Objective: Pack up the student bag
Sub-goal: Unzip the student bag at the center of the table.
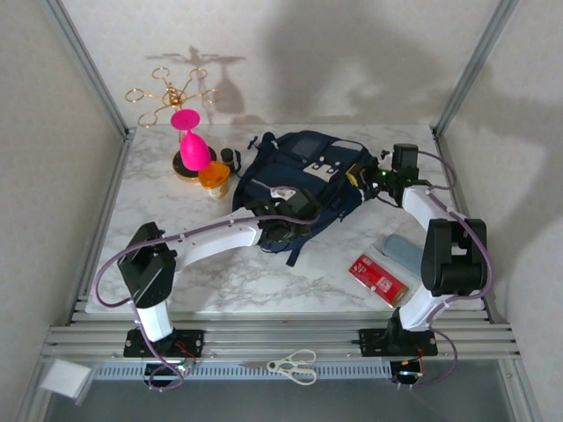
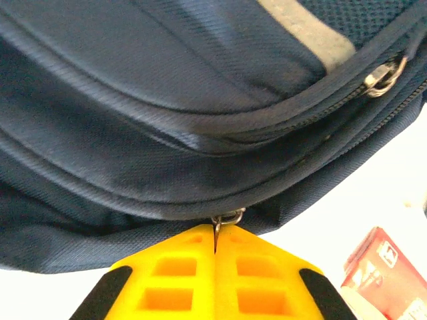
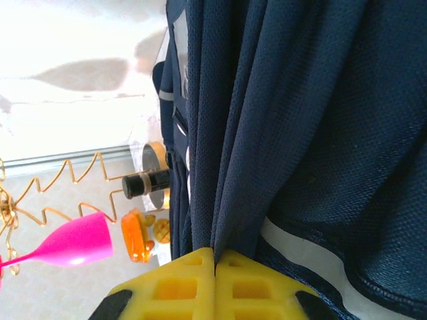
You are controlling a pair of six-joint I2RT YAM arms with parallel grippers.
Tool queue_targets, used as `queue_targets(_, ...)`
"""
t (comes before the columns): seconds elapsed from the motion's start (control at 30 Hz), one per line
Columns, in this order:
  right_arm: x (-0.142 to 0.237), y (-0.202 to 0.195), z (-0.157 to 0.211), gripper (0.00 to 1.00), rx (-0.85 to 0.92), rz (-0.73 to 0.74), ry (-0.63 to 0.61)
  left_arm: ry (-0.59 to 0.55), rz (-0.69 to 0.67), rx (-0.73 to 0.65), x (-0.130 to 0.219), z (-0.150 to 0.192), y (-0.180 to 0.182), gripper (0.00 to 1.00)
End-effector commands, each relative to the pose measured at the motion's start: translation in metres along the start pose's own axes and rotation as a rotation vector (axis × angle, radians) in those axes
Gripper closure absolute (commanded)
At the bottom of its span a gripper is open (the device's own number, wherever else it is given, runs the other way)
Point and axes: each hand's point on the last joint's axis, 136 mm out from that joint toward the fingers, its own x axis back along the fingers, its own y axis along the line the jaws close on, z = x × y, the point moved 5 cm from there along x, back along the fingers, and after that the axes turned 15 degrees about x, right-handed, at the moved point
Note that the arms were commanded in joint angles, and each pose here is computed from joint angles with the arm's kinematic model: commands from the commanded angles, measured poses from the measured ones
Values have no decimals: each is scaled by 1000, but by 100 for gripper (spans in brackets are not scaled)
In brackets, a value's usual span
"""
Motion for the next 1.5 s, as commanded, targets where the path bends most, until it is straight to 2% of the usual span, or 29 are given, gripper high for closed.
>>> queue_targets(0.0,18,31,-4,63,147,-2,-39,48,104,-86,-9,3,-28,100)
queue_targets(0.03,22,29,5,52,149,29,-25,44,94,-89,-13,2,-31,100)
queue_targets(0.07,24,26,15,46,149,56,-6,41,87,-94,-16,1,-33,100)
queue_targets(0.13,29,22,42,36,143,91,41,36,109,-97,-18,0,-39,100)
queue_targets(0.17,30,23,55,35,137,89,64,41,130,-95,-19,1,-42,100)
queue_targets(0.23,29,28,86,33,120,80,96,41,147,-88,-19,1,-42,100)
queue_targets(0.33,24,20,114,40,33,63,130,38,151,-82,-19,0,-38,100)
queue_targets(0.43,28,9,120,38,9,118,81,50,184,-70,-19,1,-39,100)
queue_targets(0.53,16,17,128,38,-10,58,101,53,187,-73,-20,2,-38,100)
queue_targets(0.67,1,23,123,51,-22,35,89,56,192,-70,-21,4,-36,100)
queue_targets(0.9,-19,35,119,62,-17,14,80,52,209,-60,-20,3,-37,100)
queue_targets(0.97,-24,33,122,60,-13,29,81,58,213,-64,-20,3,-38,100)
queue_targets(1.03,-28,28,127,52,-13,56,87,56,210,-58,-21,2,-38,100)
queue_targets(1.07,-30,26,129,55,-12,64,85,55,213,-54,-21,2,-38,100)
queue_targets(1.1,-31,24,129,62,-12,69,76,55,219,-53,-21,2,-39,100)
queue_targets(1.13,-32,23,129,69,-17,70,73,54,217,-54,-21,2,-39,100)
queue_targets(1.2,-30,25,121,91,-14,60,66,40,171,-52,-23,-1,-31,100)
queue_targets(1.23,-28,27,119,97,-2,62,62,31,143,-54,-24,-2,-26,100)
queue_targets(1.27,-23,30,114,100,22,74,51,18,110,-57,-23,-5,-20,100)
queue_targets(1.47,21,24,82,100,69,46,30,-91,-41,-72,0,-29,19,100)
